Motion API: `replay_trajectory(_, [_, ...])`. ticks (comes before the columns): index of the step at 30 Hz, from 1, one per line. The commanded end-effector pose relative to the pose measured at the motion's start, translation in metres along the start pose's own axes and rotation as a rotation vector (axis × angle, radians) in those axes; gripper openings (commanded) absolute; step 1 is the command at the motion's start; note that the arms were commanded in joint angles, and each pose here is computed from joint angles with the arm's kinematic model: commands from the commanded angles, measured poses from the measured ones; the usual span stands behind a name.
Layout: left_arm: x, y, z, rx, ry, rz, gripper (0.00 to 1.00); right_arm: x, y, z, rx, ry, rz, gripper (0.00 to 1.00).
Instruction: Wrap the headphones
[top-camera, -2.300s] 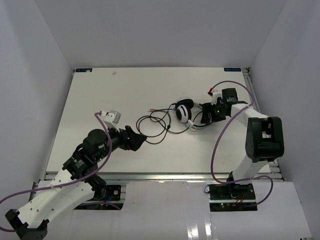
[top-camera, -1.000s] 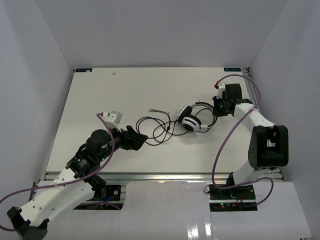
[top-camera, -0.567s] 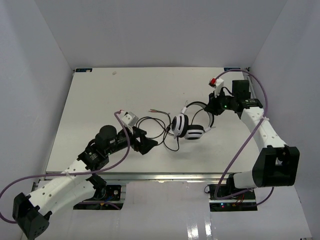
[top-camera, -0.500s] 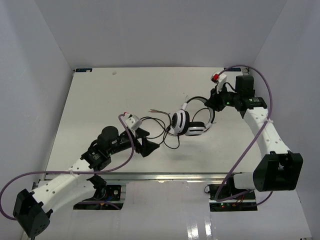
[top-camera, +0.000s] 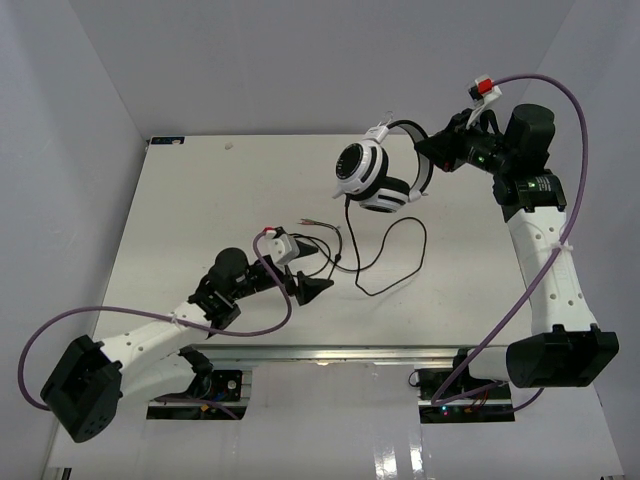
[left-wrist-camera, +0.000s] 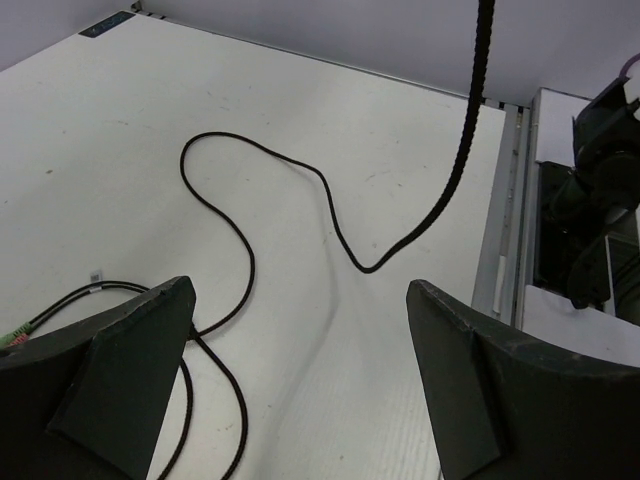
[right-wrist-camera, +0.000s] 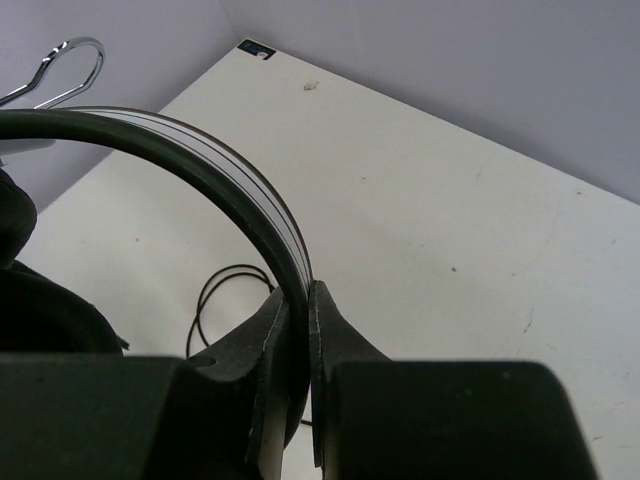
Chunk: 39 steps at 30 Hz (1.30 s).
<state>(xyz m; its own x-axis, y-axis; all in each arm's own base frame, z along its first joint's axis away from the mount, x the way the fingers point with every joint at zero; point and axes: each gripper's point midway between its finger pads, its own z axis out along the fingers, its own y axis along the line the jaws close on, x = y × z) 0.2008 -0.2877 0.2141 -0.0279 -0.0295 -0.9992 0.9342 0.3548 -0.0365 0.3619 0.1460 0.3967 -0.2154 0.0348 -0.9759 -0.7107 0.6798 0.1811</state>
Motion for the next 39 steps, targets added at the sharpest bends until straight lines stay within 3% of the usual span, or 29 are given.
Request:
replay_trajectory(1, [-0.044,0.016,0.028,-0.003,-0.105,0.130,0.98,-0.032,0.013,-0.004,-0.044,-0.096,0.111,0.08])
replay_trajectory(8, [-0.041,0.000,0.045,0.074,-0.152,0.049,0.98,-0.038,0.008,-0.011,-0.020,-0.115,0.151,0.08])
replay_trajectory(13, [-0.012,-0.028,0.038,0.133,-0.118,0.009,0.98,-0.042,0.008,-0.009,-0.038,-0.111,0.189,0.08])
replay_trajectory(22, [0.025,-0.002,0.066,0.051,-0.051,0.020,0.97,-0.043,0.014,-0.017,-0.084,-0.106,0.260,0.08])
replay_trajectory(32, [0.026,-0.010,0.089,0.110,-0.112,-0.034,0.96,-0.036,0.020,-0.022,-0.114,-0.091,0.310,0.08])
replay_trajectory(37, [0.034,-0.016,0.097,0.142,-0.108,-0.075,0.86,-0.031,0.018,-0.020,-0.120,-0.087,0.339,0.08])
replay_trajectory(39, [0.034,-0.017,0.103,0.156,-0.109,-0.092,0.76,-0.029,0.018,-0.020,-0.122,-0.085,0.346,0.08])
